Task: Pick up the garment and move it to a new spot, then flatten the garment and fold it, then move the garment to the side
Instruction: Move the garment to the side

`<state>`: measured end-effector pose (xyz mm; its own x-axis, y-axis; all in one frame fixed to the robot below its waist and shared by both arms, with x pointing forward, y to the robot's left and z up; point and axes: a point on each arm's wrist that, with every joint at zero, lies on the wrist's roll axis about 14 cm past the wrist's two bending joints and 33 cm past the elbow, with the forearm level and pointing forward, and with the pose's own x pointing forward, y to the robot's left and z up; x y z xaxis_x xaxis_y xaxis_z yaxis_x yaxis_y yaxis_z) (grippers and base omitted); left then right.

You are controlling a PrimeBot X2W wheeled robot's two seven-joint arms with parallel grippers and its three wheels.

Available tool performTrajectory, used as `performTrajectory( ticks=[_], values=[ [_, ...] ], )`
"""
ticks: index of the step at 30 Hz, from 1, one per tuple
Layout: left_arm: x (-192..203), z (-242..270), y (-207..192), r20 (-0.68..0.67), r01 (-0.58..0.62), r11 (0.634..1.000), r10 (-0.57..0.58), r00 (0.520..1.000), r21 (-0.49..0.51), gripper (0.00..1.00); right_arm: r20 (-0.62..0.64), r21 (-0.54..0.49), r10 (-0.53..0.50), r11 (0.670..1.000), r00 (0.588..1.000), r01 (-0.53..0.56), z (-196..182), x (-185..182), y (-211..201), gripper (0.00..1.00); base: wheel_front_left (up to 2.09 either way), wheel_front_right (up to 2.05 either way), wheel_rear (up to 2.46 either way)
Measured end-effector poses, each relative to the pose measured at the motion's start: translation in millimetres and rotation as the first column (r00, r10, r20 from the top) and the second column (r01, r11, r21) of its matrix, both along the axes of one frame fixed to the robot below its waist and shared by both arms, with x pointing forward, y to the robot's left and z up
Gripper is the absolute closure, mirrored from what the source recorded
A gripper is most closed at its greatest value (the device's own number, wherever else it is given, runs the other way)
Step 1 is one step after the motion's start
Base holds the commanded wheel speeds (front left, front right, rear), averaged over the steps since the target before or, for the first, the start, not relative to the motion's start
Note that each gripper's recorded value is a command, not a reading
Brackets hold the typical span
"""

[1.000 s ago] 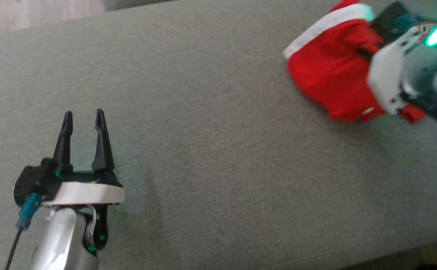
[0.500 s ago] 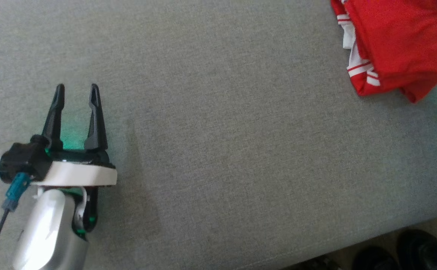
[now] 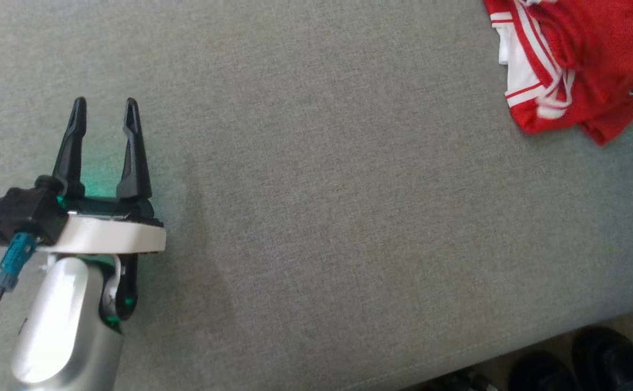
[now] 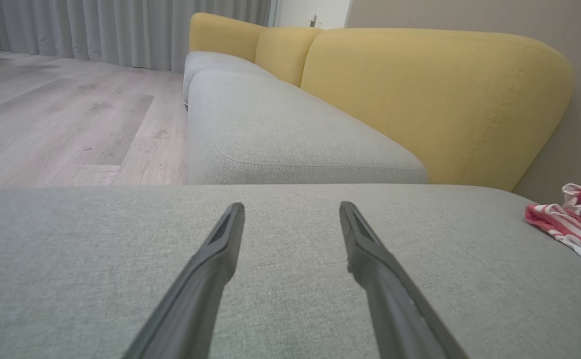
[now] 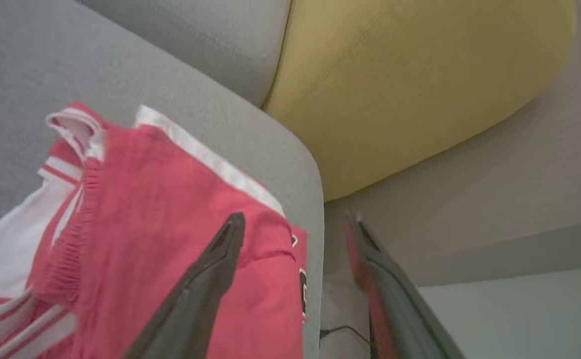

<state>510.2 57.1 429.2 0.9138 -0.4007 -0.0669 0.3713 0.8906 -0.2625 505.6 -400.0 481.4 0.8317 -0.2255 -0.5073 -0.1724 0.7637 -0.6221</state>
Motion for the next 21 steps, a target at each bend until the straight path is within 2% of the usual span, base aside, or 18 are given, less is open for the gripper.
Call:
performTrajectory(
  ticks=[4,8,14,21],
  values=[
    [-4,12,4,0.025,-0.012,1.000,0.012,1.000,0.003,0.00,0.097,0.079,-0.020,0.997,0.995,0.012,10,0,6,0.00,0.00,0.00,0.00],
    [-16,22,14,0.034,-0.040,0.999,0.040,0.999,-0.002,0.00,0.164,0.218,-0.038,0.976,0.986,0.001,1,-12,31,0.00,0.00,0.00,0.00],
    [-52,25,33,0.007,-0.095,0.996,0.095,0.995,0.001,0.00,0.288,0.446,-0.059,0.892,0.956,-0.079,-7,-39,87,0.00,0.00,0.00,0.00],
    [-92,32,72,0.009,-0.205,0.978,0.204,0.979,0.032,0.00,0.410,0.579,-0.086,0.794,0.908,-0.187,-2,-77,142,0.00,0.00,0.00,0.00]
  ],
)
